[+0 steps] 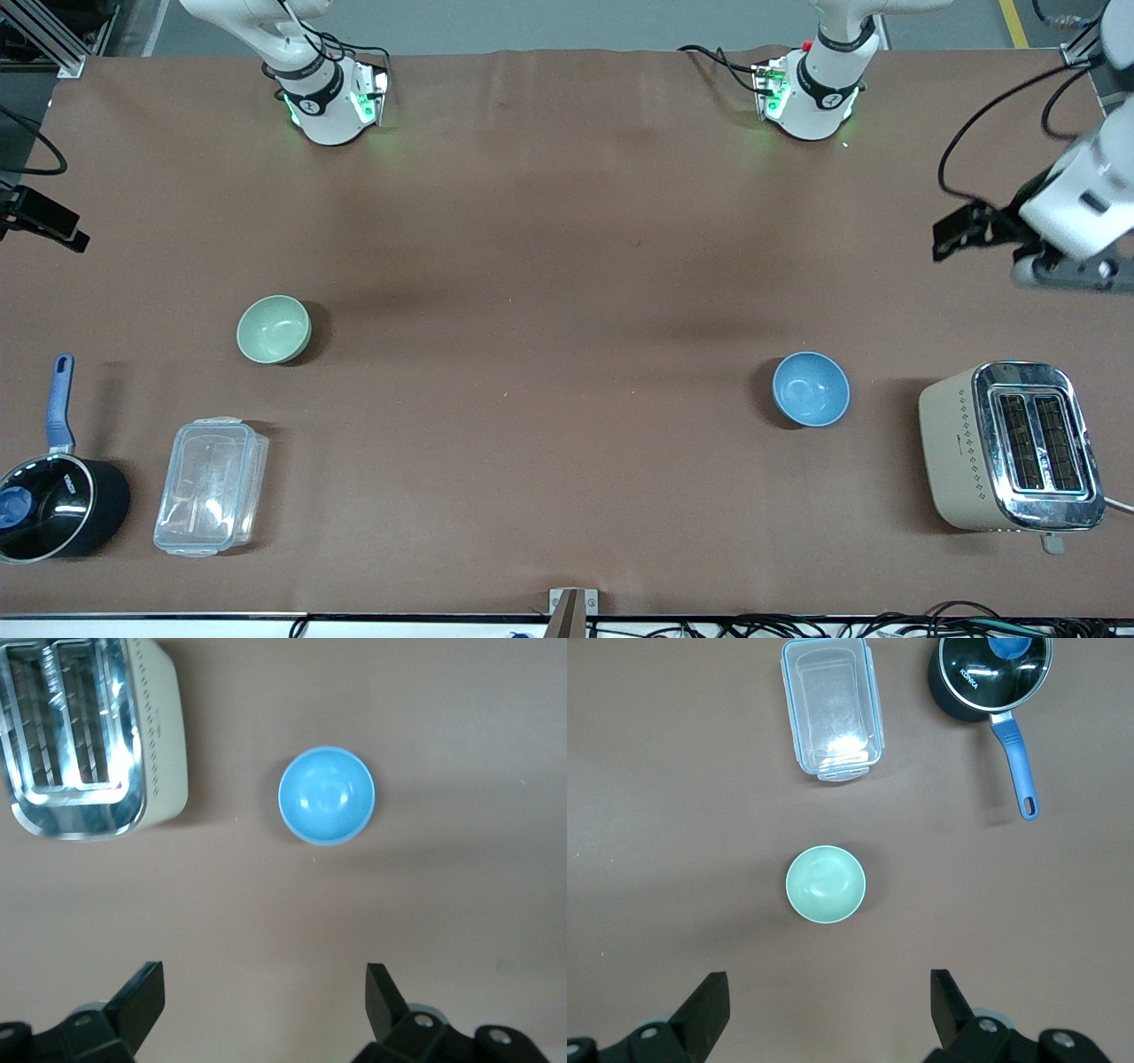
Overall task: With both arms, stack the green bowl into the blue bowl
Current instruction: 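Move the left gripper down toward the blue bowl beside the toaster, then grip the blue bowl with the left gripper while the right gripper grips the green bowl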
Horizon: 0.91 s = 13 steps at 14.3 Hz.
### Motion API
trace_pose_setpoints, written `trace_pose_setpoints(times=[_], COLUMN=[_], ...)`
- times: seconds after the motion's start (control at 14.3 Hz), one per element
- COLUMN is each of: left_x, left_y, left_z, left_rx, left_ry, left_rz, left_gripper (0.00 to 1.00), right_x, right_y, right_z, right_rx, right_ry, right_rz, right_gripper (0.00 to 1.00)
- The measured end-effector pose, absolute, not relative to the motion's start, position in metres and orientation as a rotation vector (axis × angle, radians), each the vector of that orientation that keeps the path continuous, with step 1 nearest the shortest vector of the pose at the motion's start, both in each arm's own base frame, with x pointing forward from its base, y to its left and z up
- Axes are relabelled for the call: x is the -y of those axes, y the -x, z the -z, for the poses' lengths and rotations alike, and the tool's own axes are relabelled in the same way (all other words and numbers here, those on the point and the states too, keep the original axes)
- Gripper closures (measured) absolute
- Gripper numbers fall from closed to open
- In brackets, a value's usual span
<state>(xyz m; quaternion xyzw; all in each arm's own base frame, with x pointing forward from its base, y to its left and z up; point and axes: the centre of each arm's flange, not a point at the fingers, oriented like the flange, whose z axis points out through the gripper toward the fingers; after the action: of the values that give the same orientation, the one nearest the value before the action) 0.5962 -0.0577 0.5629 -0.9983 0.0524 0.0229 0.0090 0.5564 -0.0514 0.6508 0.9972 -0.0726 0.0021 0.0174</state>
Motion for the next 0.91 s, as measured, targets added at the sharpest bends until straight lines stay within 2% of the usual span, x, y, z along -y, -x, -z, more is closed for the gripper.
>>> trace_pose_setpoints(times=[0.21, 0.49, 0.7, 0.91], left_x=[0.044, 0.04, 0.048, 0.048], left_y=[-0.636, -0.659, -0.667, -0.674], left_z=[-0.489, -0.408, -0.36, -0.299], left_rx=[-0.128, -0.119, -0.137, -0.137], left_ry=[3.12, 3.124, 3.124, 3.127], left_rz=[-0.086, -0.112, -0.146, -0.173], left_gripper=[0.0, 0.0, 0.0, 0.0], right_x=[0.052, 0.052, 0.054, 0.065], right_y=[-0.556, -0.56, -0.572, -0.572], right_z=[-0.65, -0.627, -0.569, -0.481], right_rx=[0.217, 0.18, 0.14, 0.079], right_ry=[-3.099, -3.102, -3.104, -3.104], right_rz=[-0.004, 0.021, -0.007, -0.045], right_gripper=[0.0, 0.0, 0.0, 0.0])
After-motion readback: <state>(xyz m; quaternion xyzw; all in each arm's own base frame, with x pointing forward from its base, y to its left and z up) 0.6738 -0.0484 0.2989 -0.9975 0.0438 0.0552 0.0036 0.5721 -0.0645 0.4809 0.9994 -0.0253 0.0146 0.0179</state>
